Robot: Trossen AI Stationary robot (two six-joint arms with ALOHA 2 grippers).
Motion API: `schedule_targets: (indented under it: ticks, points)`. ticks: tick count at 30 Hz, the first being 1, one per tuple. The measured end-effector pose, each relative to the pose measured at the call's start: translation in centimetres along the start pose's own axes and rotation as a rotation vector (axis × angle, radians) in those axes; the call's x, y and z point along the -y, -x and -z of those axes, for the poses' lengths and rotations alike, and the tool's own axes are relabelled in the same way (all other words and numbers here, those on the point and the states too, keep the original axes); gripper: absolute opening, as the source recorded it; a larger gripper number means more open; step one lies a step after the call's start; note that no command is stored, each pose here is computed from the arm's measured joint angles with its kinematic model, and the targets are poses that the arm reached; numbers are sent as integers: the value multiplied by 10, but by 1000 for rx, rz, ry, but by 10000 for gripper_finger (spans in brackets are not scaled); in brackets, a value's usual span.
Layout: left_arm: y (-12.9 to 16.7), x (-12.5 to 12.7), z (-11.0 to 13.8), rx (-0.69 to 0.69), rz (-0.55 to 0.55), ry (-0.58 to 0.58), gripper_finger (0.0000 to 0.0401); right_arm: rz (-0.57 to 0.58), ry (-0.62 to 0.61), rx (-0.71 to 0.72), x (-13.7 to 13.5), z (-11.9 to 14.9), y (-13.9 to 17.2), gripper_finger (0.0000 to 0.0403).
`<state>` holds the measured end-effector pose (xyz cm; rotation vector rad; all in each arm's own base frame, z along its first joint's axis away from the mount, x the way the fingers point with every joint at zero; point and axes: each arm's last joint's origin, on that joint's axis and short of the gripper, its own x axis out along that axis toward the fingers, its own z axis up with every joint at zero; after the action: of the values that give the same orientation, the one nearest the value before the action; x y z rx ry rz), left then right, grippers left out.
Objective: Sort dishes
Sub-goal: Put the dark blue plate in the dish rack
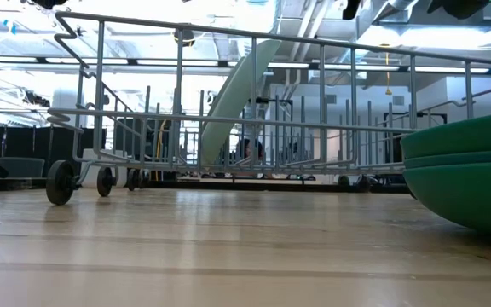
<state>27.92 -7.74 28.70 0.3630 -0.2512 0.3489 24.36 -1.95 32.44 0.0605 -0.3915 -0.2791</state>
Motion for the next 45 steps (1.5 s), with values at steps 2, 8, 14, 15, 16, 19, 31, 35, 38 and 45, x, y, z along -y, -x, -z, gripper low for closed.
schedule_targets:
  ticks: [2, 8, 14, 15, 16, 19, 31, 35, 38, 45]
  points:
    - [-3, 0, -4, 11, -2, 2, 300, 0, 6, -3, 0, 0, 0, 7]
    - [-10, 0, -14, 12, -3, -17, 300, 0, 13, -15, 0, 3, -1, 7]
    - [-12, -1, -17, 16, -6, -51, 300, 3, 14, -15, 0, 4, -2, 7]
    - [-12, -1, -16, 15, -7, -55, 300, 3, 14, -16, 0, 4, -2, 7]
    - [-12, -1, -16, 15, -8, -58, 300, 3, 14, -16, 0, 4, -2, 7]
    - [-12, -1, -16, 15, -8, -62, 300, 3, 14, -16, 0, 4, -2, 7]
    - [-9, 5, -24, 37, 20, -32, 300, -11, -2, 16, -3, 1, -1, 7]
    - [-10, 7, -34, 40, 4, -63, 300, -27, -16, 43, -7, -2, 0, 7]
    - [-10, 8, -39, 38, -7, -120, 300, -39, -28, 68, -10, -4, 1, 7]
    - [-9, 10, -42, 44, -8, -162, 300, -50, -38, 89, -13, -6, 2, 7]
